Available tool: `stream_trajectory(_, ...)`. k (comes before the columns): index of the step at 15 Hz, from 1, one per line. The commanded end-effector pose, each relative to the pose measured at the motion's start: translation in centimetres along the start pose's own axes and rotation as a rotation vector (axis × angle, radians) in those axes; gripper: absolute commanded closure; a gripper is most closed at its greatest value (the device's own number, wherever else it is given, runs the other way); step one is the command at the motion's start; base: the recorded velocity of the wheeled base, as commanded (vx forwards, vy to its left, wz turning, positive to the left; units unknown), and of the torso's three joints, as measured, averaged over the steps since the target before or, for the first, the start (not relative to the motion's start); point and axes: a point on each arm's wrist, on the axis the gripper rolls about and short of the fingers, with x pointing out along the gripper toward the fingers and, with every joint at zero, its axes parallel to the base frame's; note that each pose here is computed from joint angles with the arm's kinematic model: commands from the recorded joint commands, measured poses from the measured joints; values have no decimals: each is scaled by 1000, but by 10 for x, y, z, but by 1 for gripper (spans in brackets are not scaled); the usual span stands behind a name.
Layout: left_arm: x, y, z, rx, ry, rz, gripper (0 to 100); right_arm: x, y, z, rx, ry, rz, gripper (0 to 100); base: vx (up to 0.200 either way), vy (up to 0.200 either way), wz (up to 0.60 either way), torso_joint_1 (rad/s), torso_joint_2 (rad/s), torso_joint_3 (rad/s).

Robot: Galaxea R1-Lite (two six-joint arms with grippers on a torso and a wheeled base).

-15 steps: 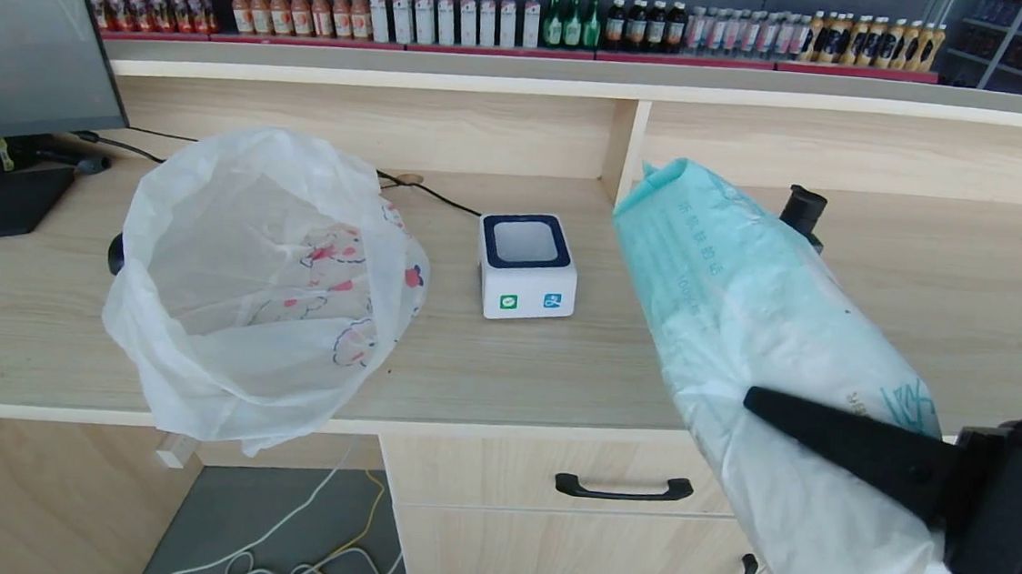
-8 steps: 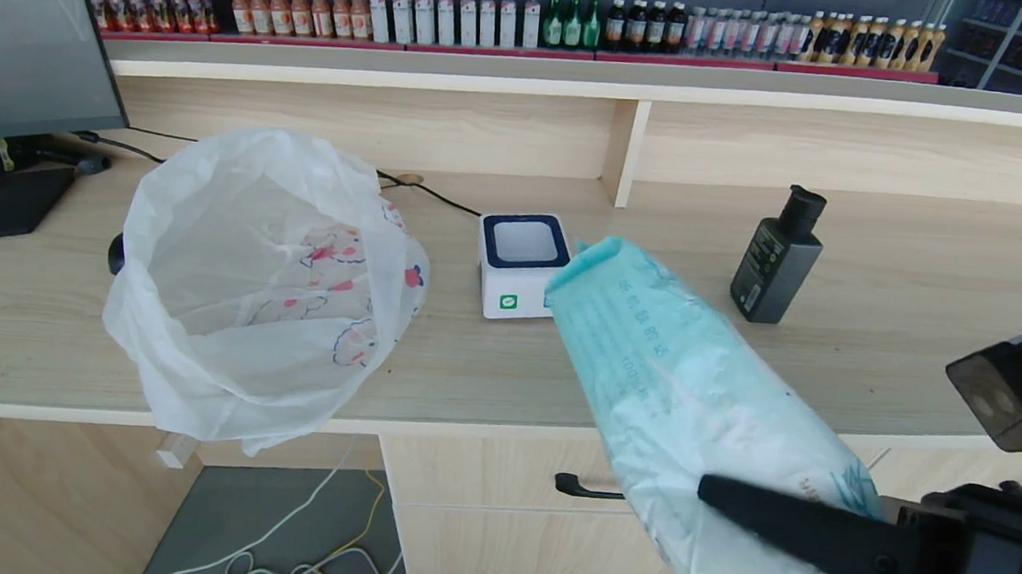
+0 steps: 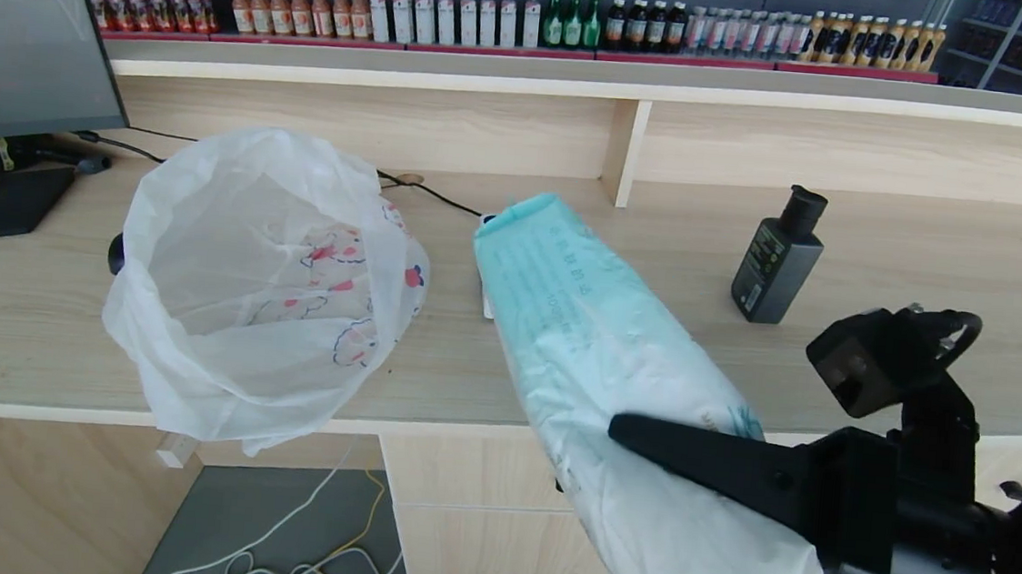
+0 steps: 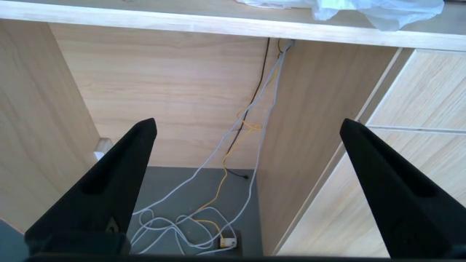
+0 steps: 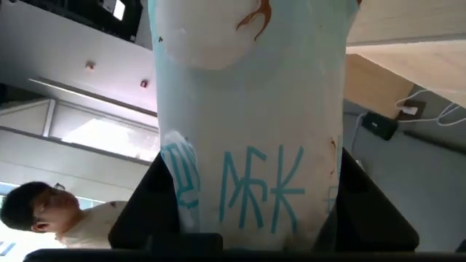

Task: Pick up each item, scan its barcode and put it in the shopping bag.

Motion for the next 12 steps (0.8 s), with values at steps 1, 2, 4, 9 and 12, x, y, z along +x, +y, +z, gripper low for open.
stream_trajectory(1,0,0,0,0,0,0,0,6,-4,0,177,12,21,100,0,0,0,0,0,0)
stream_trajectory(2,0,0,0,0,-2,-1,0,7,-3,1,258,6,34,100,0,0,0,0,0,0)
stream_trajectory(4,0,0,0,0,0,0,0,8,0,5,407,-10,76,100,0,0,0,0,0,0)
stream_trajectory(9,0,0,0,0,0,0,0,26,-19,0,595,6,69,100,0,0,0,0,0,0)
stream_trajectory(12,0,0,0,0,-2,0,0,22,-16,-2,705,69,133,100,0,0,0,0,0,0)
